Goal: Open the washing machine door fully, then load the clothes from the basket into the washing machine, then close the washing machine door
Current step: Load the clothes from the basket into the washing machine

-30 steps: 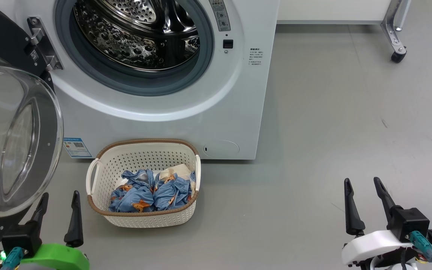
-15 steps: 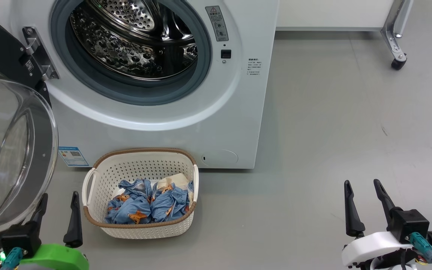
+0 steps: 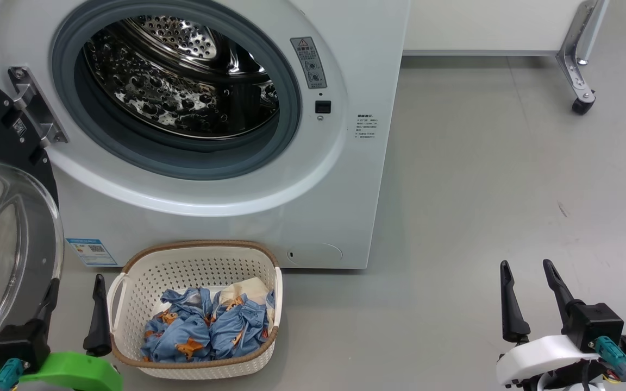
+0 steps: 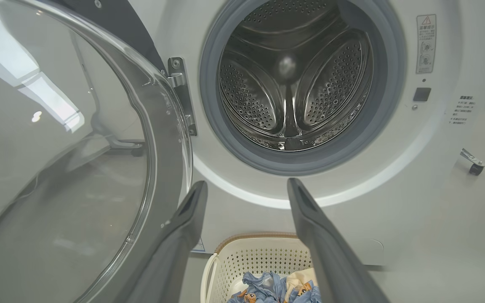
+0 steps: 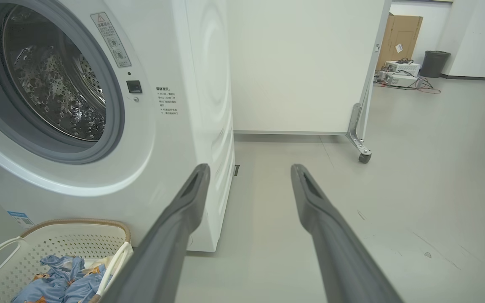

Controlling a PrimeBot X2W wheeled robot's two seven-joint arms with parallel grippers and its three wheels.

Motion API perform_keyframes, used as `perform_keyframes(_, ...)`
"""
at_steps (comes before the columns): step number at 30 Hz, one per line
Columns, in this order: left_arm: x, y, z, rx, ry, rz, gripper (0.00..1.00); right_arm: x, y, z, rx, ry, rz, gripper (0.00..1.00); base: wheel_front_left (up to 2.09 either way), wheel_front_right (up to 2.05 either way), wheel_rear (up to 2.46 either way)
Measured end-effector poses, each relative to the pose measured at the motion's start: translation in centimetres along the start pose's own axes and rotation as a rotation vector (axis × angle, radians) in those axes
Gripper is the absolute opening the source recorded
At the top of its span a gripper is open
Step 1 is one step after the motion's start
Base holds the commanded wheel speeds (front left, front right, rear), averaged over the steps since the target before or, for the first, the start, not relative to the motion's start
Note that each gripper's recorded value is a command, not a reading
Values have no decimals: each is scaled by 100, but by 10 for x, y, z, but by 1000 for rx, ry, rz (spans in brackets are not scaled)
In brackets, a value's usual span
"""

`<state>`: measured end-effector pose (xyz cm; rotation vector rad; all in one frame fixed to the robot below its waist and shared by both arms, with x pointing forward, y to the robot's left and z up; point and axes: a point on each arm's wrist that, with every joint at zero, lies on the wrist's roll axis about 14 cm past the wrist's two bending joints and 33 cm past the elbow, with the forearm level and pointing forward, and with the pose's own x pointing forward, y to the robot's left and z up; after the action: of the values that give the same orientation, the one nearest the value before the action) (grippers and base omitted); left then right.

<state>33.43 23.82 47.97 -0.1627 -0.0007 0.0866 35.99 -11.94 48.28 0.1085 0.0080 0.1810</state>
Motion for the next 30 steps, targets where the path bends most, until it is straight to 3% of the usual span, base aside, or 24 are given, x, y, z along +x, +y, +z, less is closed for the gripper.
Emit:
perform_keyframes(15, 2, -1, -3, 16, 10, -2, 100, 2, -1, -5, 4, 15, -4, 100, 77, -77, 0)
perform_keyframes(30, 4, -2, -13, 2, 39, 4, 100, 4, -1, -14, 9, 42, -4, 100, 17, -17, 0)
